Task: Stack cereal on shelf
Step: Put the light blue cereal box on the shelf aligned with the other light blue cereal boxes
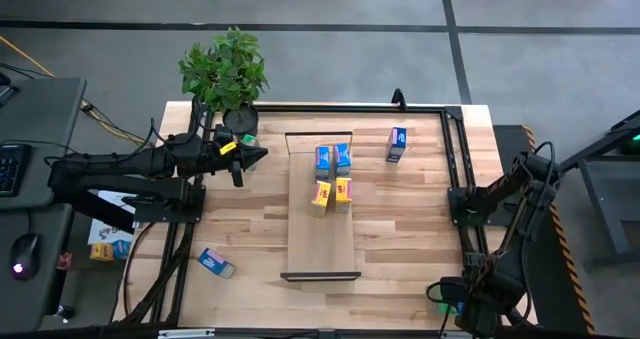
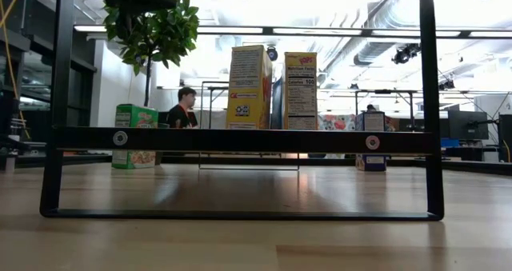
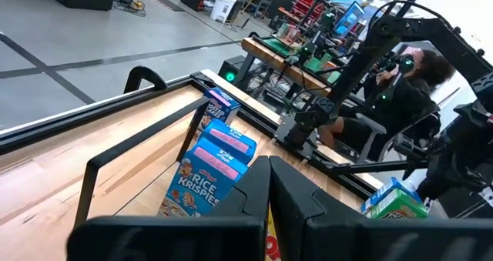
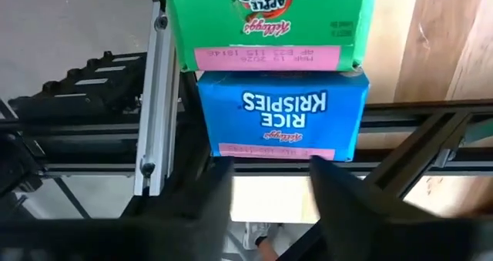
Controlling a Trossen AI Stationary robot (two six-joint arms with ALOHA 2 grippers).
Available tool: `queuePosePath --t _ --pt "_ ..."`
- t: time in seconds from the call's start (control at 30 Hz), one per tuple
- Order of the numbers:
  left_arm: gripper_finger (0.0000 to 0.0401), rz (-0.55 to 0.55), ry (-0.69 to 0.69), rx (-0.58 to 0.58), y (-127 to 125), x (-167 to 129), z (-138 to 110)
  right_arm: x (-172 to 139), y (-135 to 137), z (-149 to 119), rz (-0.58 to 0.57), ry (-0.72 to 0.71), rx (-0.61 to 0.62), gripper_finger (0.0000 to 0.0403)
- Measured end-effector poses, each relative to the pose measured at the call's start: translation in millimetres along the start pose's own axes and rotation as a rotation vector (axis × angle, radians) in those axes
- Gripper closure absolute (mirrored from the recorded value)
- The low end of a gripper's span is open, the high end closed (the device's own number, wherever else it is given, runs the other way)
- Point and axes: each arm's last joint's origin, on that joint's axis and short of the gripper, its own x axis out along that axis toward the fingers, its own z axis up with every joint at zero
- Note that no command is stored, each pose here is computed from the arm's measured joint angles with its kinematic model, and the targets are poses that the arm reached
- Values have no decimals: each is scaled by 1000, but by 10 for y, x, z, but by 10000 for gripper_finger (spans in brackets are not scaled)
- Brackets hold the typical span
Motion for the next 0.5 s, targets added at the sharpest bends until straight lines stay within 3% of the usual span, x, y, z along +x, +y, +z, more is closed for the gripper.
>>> queuePosePath --t 0.17,0.33,0.5 --pt "401 0 0 0 0 0 0 5 28 -6 13 -34 -20 380" --pt "401 0 0 -2 0 0 0 28 109 -46 18 -174 -121 378" --pt "401 2 -2 -2 1 0 1 46 95 -107 -15 -161 -119 400"
